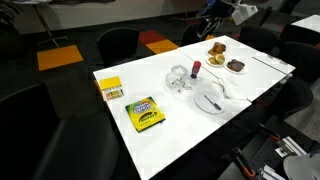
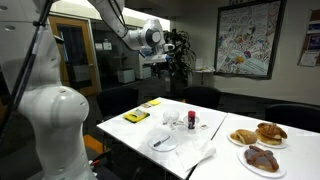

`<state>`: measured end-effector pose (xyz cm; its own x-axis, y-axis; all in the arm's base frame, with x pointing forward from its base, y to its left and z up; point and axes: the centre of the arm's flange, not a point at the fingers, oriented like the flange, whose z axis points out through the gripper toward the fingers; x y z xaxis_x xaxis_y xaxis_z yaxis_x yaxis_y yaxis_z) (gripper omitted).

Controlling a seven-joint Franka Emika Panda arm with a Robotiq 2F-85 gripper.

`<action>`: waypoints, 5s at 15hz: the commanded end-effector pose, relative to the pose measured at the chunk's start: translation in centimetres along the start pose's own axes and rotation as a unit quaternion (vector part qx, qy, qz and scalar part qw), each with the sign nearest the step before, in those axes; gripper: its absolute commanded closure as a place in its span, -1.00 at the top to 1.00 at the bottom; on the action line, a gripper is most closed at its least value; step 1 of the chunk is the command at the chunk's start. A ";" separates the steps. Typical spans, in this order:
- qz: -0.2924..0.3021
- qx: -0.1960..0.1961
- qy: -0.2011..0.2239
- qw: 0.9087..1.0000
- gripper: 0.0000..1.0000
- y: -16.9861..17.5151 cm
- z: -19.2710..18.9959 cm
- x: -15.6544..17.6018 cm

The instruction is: Move the glass bowl to the left

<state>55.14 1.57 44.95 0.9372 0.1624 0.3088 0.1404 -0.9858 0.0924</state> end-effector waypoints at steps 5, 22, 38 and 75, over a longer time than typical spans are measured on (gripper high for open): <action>0.000 0.001 0.001 1.000 1.00 -0.1 0.2 0.1; -0.005 0.090 -0.004 0.996 1.00 3.9 13.3 1.0; -0.006 0.180 -0.092 0.979 1.00 2.9 26.6 4.3; 0.018 0.135 -0.194 0.972 -0.16 -2.6 33.5 7.3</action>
<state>71.97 3.57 15.07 0.9883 0.1412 -0.0570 0.1271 -0.9712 -0.2014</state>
